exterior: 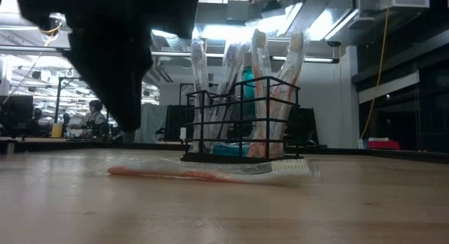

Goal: Pick & Place toothbrushing station
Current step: Put the orange toothbrush into the wire organizer

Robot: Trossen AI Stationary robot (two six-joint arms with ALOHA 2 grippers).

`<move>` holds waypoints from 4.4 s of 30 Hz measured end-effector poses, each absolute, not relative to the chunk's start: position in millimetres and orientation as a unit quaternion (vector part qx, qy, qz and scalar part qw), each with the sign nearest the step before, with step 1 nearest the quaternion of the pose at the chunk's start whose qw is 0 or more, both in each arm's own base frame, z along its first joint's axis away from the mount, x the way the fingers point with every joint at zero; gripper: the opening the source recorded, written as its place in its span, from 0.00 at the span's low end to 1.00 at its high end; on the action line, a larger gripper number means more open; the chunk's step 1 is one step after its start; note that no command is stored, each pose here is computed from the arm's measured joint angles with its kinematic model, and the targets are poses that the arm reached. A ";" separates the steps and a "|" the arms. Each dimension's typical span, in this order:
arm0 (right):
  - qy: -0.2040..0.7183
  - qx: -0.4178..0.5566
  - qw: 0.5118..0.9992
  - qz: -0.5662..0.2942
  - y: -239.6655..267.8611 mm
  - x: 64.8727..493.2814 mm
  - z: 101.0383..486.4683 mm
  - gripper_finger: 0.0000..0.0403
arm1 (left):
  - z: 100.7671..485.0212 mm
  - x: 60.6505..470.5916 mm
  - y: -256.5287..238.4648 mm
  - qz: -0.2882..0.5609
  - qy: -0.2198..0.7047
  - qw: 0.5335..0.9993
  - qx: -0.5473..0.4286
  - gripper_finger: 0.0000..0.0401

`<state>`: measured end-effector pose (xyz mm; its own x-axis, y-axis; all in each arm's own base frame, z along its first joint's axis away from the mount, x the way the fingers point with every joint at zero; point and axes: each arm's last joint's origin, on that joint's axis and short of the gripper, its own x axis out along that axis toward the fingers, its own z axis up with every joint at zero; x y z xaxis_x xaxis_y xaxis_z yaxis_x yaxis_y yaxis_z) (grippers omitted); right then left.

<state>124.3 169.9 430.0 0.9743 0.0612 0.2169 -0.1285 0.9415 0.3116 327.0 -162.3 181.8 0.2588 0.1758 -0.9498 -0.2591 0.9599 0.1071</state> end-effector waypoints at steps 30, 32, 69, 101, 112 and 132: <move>-0.110 0.171 0.978 0.040 168.8 123.9 432.3 0.35 | 155.7 328.7 -149.5 0.068 0.610 0.788 -0.054 0.01; -0.110 0.171 0.978 0.040 168.8 123.9 432.3 0.35 | 156.0 326.6 -154.1 0.061 0.611 0.788 -0.052 0.00; -0.077 0.215 0.974 0.000 183.9 173.7 401.8 0.35 | 226.6 336.7 -183.7 0.080 0.592 0.796 -0.097 0.31; -0.074 0.248 0.966 0.026 189.7 167.5 402.5 0.35 | 170.5 350.3 -186.1 0.060 0.539 0.834 -0.106 0.04; -0.069 0.225 0.972 0.006 189.2 181.4 395.3 0.35 | 306.6 307.4 -193.7 0.114 0.239 0.941 -0.211 0.04; -0.108 0.261 0.959 0.032 162.1 237.0 388.0 0.35 | 355.6 322.5 -174.0 0.097 0.068 0.977 -0.179 0.04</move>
